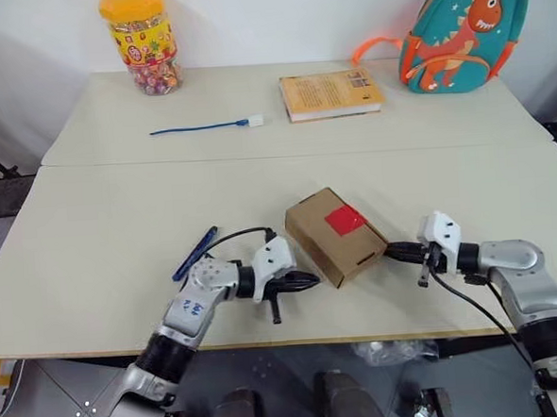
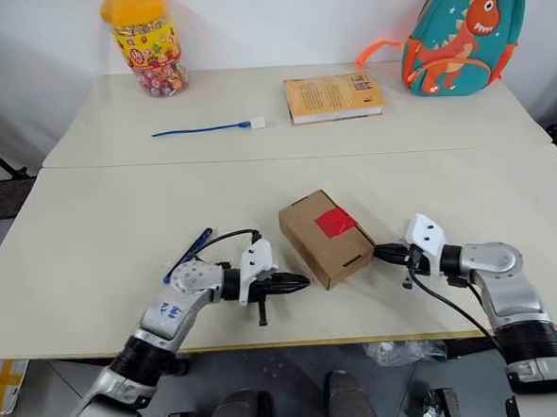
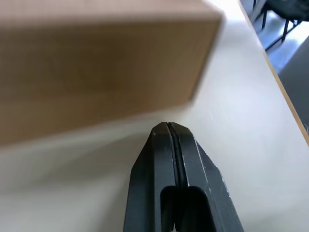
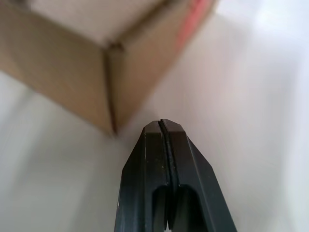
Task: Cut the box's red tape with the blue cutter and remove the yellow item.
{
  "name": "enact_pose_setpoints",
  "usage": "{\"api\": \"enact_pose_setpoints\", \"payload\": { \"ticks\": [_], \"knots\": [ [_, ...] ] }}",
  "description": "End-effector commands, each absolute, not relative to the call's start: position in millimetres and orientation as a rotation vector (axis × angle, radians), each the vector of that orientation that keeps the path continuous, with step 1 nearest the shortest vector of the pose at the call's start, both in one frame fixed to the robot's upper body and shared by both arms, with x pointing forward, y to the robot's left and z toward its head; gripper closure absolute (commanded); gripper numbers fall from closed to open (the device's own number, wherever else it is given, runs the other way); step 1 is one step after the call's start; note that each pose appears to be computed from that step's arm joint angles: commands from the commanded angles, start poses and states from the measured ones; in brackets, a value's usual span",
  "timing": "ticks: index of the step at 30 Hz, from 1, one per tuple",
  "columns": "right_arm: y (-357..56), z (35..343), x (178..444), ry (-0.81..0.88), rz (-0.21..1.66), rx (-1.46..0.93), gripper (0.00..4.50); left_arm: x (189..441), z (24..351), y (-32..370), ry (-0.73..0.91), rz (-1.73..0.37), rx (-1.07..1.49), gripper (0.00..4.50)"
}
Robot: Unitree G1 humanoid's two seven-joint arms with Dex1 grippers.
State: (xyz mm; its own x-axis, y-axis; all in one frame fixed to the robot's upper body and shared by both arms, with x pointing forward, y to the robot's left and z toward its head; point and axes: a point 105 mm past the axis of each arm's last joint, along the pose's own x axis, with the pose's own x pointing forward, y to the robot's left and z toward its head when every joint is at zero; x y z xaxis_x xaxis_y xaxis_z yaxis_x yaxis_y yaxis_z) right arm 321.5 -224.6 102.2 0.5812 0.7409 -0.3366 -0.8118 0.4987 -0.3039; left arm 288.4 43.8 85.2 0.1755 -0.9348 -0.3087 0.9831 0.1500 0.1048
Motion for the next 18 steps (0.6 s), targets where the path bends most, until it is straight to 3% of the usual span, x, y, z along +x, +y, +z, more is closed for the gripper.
{"api": "enact_pose_setpoints", "payload": {
  "ticks": [1,2,5,9,13,14,18],
  "knots": [
    [-242,139,306,0.04,0.929,-0.368,4.13,279,112,81,0.13,-1.31,0.247,3.97],
    [-243,145,301,0.02,0.936,-0.345,3.99,276,117,90,0.121,-1.291,0.237,3.75],
    [-242,158,289,-0.028,0.943,-0.312,2.92,269,136,111,0.071,-1.227,0.179,2.76],
    [-200,190,244,-0.15,1.088,-0.218,1.53,250,164,222,0.035,-0.892,0.237,1.49],
    [-162,195,216,-0.237,1.203,-0.237,0.23,224,147,326,0.164,-0.517,0.219,0.35],
    [-158,192,213,-0.231,1.219,-0.237,0.0,215,144,344,0.187,-0.455,0.235,0.03],
    [-152,194,215,-0.26,1.213,-0.208,0.0,193,142,376,0.236,-0.37,0.278,0.01]
  ]
}}
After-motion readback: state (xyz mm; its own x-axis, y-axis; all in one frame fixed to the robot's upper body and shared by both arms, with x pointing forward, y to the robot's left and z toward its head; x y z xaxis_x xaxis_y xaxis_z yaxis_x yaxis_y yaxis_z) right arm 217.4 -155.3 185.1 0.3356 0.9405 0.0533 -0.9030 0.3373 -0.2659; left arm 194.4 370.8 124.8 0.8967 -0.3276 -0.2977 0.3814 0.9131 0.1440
